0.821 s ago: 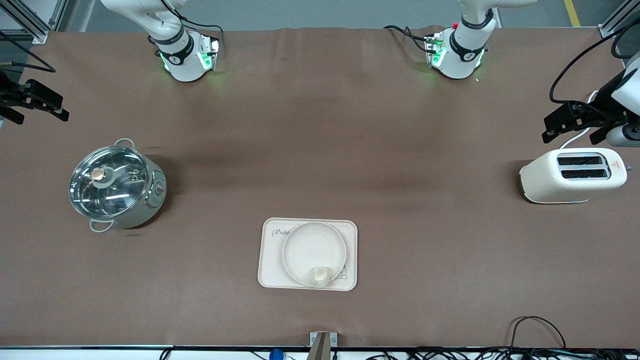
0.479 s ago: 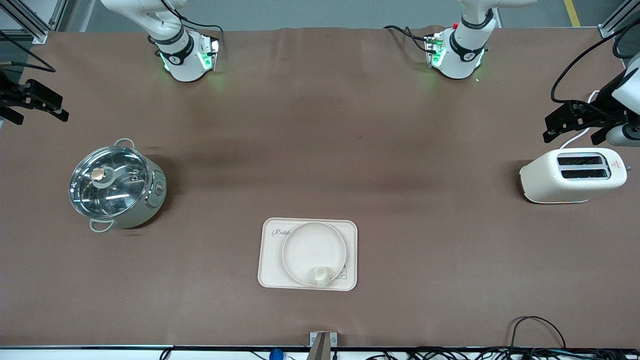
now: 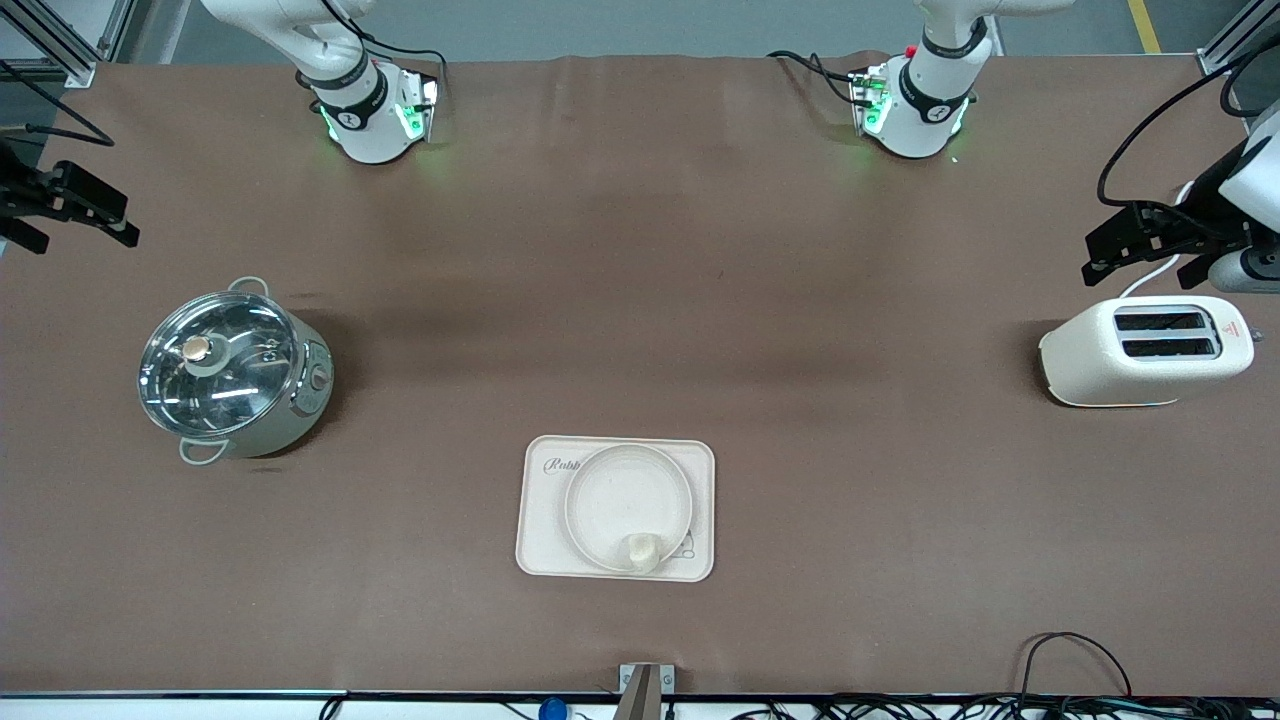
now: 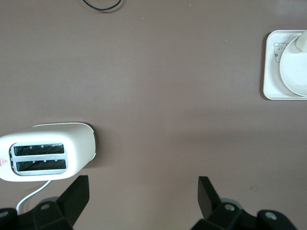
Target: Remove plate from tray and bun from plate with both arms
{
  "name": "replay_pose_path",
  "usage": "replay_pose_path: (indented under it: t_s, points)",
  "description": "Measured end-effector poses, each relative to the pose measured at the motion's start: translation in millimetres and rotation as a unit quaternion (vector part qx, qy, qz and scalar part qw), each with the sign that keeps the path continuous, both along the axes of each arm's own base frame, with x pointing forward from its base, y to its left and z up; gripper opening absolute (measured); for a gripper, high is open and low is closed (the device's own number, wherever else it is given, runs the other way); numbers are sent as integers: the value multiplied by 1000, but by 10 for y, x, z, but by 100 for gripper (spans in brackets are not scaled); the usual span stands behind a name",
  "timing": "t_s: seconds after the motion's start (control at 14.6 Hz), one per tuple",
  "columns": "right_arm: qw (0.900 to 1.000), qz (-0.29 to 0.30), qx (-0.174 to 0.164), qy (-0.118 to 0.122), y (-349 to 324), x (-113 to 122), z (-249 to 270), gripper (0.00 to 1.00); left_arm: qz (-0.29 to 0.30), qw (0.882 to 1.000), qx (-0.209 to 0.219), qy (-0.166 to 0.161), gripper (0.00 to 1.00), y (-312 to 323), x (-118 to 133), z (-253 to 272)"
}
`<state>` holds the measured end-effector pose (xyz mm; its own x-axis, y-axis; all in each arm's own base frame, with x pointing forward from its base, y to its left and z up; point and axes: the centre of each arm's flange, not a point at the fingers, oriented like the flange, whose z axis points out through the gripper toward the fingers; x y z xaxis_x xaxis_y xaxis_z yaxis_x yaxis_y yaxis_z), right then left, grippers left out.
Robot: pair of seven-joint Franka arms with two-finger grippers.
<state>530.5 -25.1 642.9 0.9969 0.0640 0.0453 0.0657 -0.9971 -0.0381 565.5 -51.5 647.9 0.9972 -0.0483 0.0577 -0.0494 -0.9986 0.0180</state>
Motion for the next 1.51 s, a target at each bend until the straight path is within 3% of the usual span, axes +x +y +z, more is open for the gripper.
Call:
replay_pose_path:
  t_s: [0.21,0.48,0.68,0.89,0.96,1.03,1.16,1.3,1.51]
  points:
    - [1000,6,13,-28,269,413,-369,100,0,1000,0,1,100,2,1,-5]
    - [998,-32,34,-45,1000,956,-1081,97,0,1000,0,2,100,3,1,-10]
    - [998,-27,44,-43,1510,1143,-1426,95,0,1000,0,2,100,2,1,-11]
    - [997,-24,63,-29,1934,1342,-1785,84,0,1000,0,2,100,2,1,-11]
    - [997,-24,71,-34,2062,1429,-1951,78,0,1000,0,2,100,2,2,-11]
    - [996,-23,77,-42,2190,1522,-2154,78,0,1000,0,2,100,2,2,-11]
    - [994,-13,85,-66,2502,1673,-2620,62,0,1000,0,2,100,2,3,-14]
    - [992,-1,91,-83,2831,1768,-3072,59,0,1000,0,2,100,2,3,-14]
    - [991,-2,99,-87,3231,1828,-3620,61,1,1000,0,3,100,13,4,-17]
